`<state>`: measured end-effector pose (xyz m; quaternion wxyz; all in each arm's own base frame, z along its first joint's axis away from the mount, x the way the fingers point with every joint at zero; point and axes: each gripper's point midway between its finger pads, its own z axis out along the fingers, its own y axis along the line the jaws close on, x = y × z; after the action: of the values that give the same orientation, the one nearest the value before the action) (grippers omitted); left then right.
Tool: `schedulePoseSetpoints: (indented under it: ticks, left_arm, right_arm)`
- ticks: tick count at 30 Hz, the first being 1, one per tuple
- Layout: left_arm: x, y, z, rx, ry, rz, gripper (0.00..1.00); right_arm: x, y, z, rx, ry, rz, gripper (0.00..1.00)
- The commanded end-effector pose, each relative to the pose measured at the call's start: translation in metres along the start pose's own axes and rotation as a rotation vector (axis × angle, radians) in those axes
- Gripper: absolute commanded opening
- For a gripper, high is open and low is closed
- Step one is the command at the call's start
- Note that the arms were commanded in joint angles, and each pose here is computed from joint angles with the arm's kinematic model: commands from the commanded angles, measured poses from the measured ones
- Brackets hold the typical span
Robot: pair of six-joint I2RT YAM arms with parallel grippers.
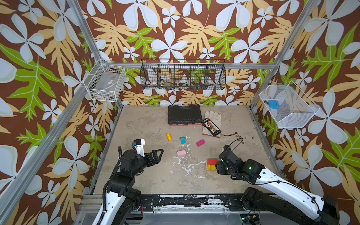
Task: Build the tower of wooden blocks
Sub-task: 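Carry the yellow block toward the robot over the stack while the left arm shifts slightly, then lower the yellow block onto the red block and open the right gripper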
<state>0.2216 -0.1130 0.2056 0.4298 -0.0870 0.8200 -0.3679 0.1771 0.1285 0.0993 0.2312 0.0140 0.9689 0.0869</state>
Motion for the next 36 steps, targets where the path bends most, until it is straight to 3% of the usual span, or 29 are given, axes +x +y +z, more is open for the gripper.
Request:
schedulePoseSetpoints:
  ticks: [1,26,36]
  left_arm:
    - [-0.004,-0.013,-0.003,0.069,-0.030,0.008,1.00]
    - [-0.005,-0.011,-0.004,0.063,-0.046,0.022,1.00]
    - [-0.005,-0.011,-0.005,0.064,-0.047,0.022,1.00]
  right_arm:
    - [0.000,0.005,0.002,-0.020,0.004,0.025,0.43]
    - [-0.011,0.022,0.013,0.000,-0.023,0.024,0.42]
    - [-0.013,0.029,0.023,0.022,-0.010,-0.002,0.47]
